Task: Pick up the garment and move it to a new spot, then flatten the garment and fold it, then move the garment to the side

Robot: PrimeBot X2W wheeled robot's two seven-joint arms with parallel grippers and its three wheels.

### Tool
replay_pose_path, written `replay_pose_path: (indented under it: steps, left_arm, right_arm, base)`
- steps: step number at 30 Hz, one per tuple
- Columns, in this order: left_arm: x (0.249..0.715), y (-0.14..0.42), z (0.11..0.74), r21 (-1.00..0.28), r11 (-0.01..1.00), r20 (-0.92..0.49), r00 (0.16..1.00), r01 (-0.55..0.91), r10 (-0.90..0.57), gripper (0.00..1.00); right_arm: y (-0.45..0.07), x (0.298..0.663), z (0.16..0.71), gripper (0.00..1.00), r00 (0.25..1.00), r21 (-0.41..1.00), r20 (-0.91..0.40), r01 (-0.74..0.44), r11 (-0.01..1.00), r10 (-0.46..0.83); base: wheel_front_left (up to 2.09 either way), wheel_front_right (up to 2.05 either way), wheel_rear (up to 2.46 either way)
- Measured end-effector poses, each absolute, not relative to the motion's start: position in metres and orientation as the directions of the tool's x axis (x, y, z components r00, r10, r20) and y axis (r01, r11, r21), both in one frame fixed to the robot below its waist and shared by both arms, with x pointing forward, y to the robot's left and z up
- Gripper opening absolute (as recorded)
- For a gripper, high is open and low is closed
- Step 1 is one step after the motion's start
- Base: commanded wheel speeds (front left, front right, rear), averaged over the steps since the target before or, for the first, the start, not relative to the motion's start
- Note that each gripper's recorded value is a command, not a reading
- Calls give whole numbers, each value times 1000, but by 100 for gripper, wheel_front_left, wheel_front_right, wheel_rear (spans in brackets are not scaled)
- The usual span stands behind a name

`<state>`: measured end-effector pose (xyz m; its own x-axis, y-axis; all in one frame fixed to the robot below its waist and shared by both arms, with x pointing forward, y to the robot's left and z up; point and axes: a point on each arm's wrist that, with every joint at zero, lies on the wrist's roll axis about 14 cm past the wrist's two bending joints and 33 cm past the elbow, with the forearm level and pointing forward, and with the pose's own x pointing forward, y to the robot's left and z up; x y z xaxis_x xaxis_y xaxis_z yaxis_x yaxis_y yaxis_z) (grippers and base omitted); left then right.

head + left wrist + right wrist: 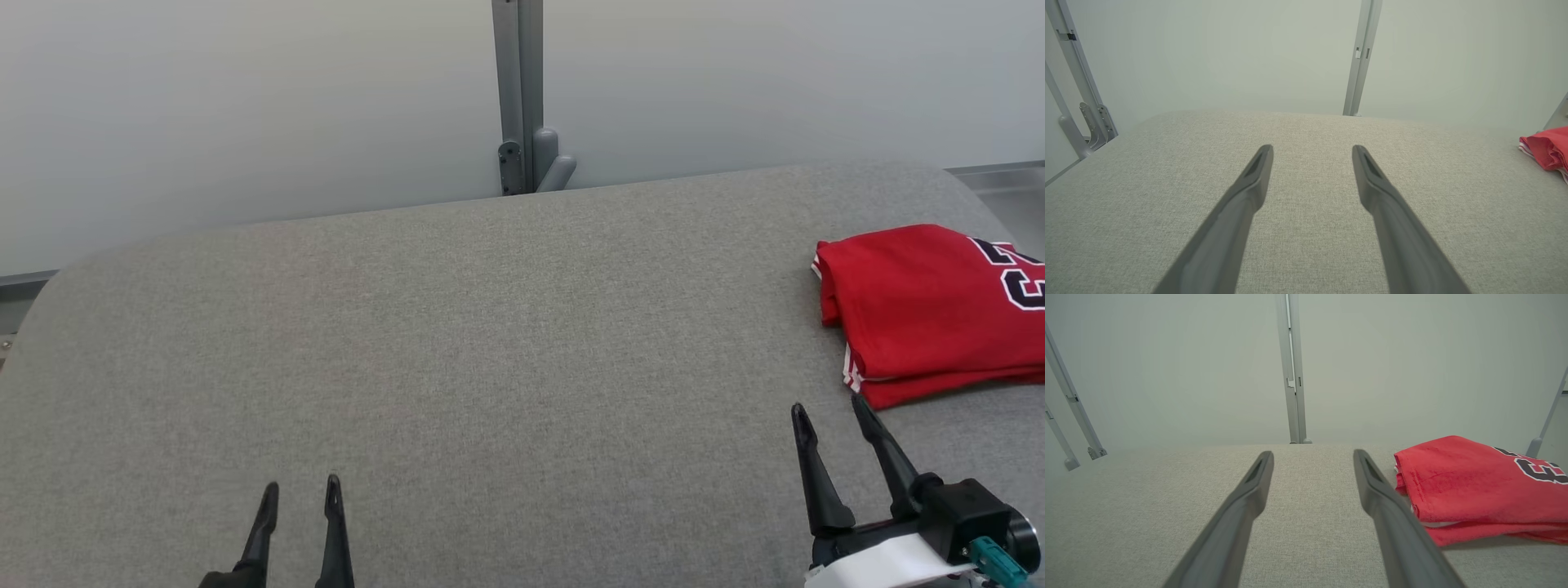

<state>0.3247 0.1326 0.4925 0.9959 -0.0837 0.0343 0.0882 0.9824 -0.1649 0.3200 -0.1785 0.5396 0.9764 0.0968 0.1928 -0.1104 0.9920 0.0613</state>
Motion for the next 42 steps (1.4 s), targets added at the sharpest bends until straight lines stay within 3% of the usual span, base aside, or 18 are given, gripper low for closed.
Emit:
replay_pose_path:
  steps: [8,19,42]
  left_arm:
    - [321,137,476,-229,972,-29,997,57,-66,0]
    - [331,148,472,-417,909,-68,997,-1,-30,0]
    - [353,166,475,-688,722,-93,996,-68,5,0]
  right_arm:
    - [-180,319,521,0,989,150,130,-96,984,76]
    - [-188,334,514,0,996,350,85,-62,935,34]
    - [-197,361,508,0,1000,655,20,-12,755,-2]
  base:
    - [0,0,0]
    - [0,0,0]
    - [0,0,0]
